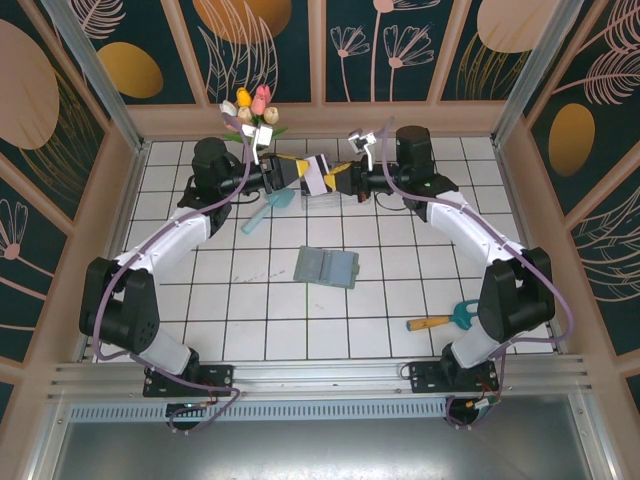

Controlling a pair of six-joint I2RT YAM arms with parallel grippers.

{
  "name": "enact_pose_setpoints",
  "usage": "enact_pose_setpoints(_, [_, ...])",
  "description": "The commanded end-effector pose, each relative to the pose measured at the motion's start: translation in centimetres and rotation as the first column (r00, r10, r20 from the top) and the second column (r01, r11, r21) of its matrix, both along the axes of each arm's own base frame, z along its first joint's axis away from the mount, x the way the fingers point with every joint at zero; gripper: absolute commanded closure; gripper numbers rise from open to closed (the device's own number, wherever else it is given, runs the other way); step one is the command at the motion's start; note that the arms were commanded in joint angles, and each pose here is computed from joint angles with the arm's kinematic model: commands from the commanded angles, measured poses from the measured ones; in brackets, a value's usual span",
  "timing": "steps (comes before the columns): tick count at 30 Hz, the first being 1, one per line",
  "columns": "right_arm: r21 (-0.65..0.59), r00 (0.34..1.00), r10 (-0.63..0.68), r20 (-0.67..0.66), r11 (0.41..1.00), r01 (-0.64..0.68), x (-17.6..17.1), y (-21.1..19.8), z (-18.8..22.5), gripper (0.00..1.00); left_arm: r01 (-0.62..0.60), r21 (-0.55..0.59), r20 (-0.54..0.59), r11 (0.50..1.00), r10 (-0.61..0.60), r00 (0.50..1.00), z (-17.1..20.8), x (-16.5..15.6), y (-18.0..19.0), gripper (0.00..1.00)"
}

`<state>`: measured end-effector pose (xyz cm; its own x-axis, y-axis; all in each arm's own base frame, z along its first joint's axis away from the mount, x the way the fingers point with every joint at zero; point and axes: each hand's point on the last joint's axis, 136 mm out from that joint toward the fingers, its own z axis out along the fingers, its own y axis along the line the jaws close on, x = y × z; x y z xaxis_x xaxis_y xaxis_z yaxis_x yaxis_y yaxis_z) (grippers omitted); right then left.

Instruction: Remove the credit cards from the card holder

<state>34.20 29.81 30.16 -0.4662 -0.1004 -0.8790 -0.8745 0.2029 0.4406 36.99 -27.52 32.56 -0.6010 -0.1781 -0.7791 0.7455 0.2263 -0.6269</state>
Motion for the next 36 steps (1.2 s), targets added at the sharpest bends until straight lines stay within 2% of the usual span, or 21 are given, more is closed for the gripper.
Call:
enact_pose_setpoints(1, [0.030, 1.000, 0.017, 0.025, 0.999, -0.018, 0.4, 0.1, 1.3, 1.00, 0.064, -0.025, 0.078, 0.998, -0.062, 0.995, 1.9, -0.6, -0.6, 0.80])
enact_pose_setpoints(4, [0.035, 1.000, 0.010, 0.011, 0.999, -0.010, 0.7, 0.1, 1.5, 1.00, 0.077, -0.031, 0.063, 0.997, -0.075, 0.995, 2.1, -0.3, -0.8, 0.88])
enact_pose_setpoints(6, [0.039, 1.000, -0.023, -0.019, 0.999, 0.024, 1.3, -0.1, 1.4, 0.93, 0.076, -0.036, 0.054, 0.996, -0.074, 0.996, 2.2, -0.1, -0.8, 1.00])
enact_pose_setpoints(8, [0.071, 0.994, -0.049, -0.095, 0.996, 0.056, 1.8, -0.7, 1.6, 0.86, 0.062, -0.043, 0.045, 0.997, -0.060, 0.997, 2.4, 0.1, -0.8, 1.00])
enact_pose_setpoints(13, [0.189, 0.963, -0.180, -0.200, 0.958, 0.218, 2.7, -2.0, 3.4, 0.54, -0.029, -0.092, -0.022, 0.995, 0.027, 0.999, 3.1, 1.2, -0.2, 1.00])
enact_pose_setpoints(19, [0.302, 0.899, -0.265, -0.349, 0.876, 0.376, 2.7, -2.7, 3.8, 0.39, -0.157, -0.192, -0.088, 0.969, 0.142, 0.986, 5.0, 1.6, 1.4, 1.00])
enact_pose_setpoints(24, [0.375, 0.923, -0.200, -0.330, 0.869, 0.322, 0.8, -0.8, 5.5, 0.39, -0.194, -0.248, -0.103, 0.949, 0.173, 0.979, 6.2, 1.2, 2.2, 1.00])
enact_pose_setpoints(26, [0.384, 0.924, -0.190, -0.333, 0.867, 0.317, 0.6, -0.1, 5.8, 0.42, -0.197, -0.266, -0.103, 0.944, 0.176, 0.979, 6.6, 0.9, 2.4, 1.00])
enact_pose_setpoints(32, [0.460, 0.948, -0.130, -0.292, 0.850, 0.258, -0.1, 0.5, 7.6, 0.61, -0.204, -0.282, -0.118, 0.937, 0.178, 0.977, 6.9, 0.5, 2.6, 1.00])
enact_pose_setpoints(36, [0.466, 0.946, -0.143, -0.292, 0.842, 0.271, 0.1, 0.5, 7.7, 0.68, -0.199, -0.309, -0.129, 0.930, 0.167, 0.978, 7.1, 0.2, 2.8, 1.00])
